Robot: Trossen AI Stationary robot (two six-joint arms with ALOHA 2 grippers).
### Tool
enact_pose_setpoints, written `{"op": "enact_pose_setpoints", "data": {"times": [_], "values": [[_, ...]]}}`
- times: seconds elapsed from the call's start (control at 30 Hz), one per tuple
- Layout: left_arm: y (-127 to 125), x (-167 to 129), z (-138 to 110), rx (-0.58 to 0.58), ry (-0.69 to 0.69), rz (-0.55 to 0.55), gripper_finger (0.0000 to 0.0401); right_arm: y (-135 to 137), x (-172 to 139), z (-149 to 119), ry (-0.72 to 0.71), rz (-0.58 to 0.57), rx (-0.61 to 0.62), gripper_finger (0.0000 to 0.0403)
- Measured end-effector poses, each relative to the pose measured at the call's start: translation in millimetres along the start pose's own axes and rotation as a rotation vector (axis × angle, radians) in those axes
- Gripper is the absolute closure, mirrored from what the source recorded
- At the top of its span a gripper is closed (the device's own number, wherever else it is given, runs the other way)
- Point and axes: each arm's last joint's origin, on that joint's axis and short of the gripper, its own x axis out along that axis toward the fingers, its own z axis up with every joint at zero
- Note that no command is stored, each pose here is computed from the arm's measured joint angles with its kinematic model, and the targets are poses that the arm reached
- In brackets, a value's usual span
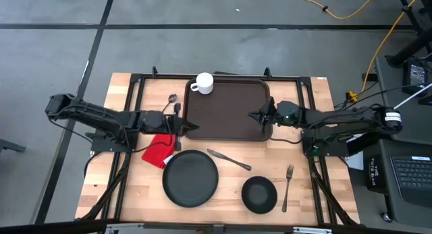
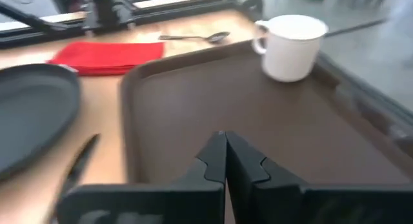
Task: Set up tray
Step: Put the black plate on the brown serving tray
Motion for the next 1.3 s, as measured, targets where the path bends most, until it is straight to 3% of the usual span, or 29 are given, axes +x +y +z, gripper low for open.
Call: {"op": "enact_pose_setpoints", "data": {"times": [0.17, 0.27, 0.47, 0.7, 0.87, 1.3], "values": [[-17, -5, -3, -0.014, 0.037, -0.027, 0.0398, 23, -5, 16, 0.02, 0.09, 0.007, 0.0398], [-27, -9, -6, -0.089, 0.076, -0.037, 0.0398, 37, -9, 17, 0.012, 0.134, -0.01, 0.0397], [-44, -19, -21, -0.27, 0.232, -0.082, 0.0398, 54, -15, 12, 0.004, 0.072, -0.054, 0.0397], [-46, -32, -50, -0.584, 0.601, -0.057, 0.0398, 61, -19, 11, -0.006, 0.049, -0.073, 0.0397], [-40, -48, -71, -0.64, 0.857, 0.095, 0.0398, 60, -19, 10, -0.009, 0.018, -0.079, 0.0397], [-41, -46, -69, -0.713, 0.845, 0.094, 0.0385, 60, -19, 9, 0.009, 0.015, -0.112, 0.0396]]}}
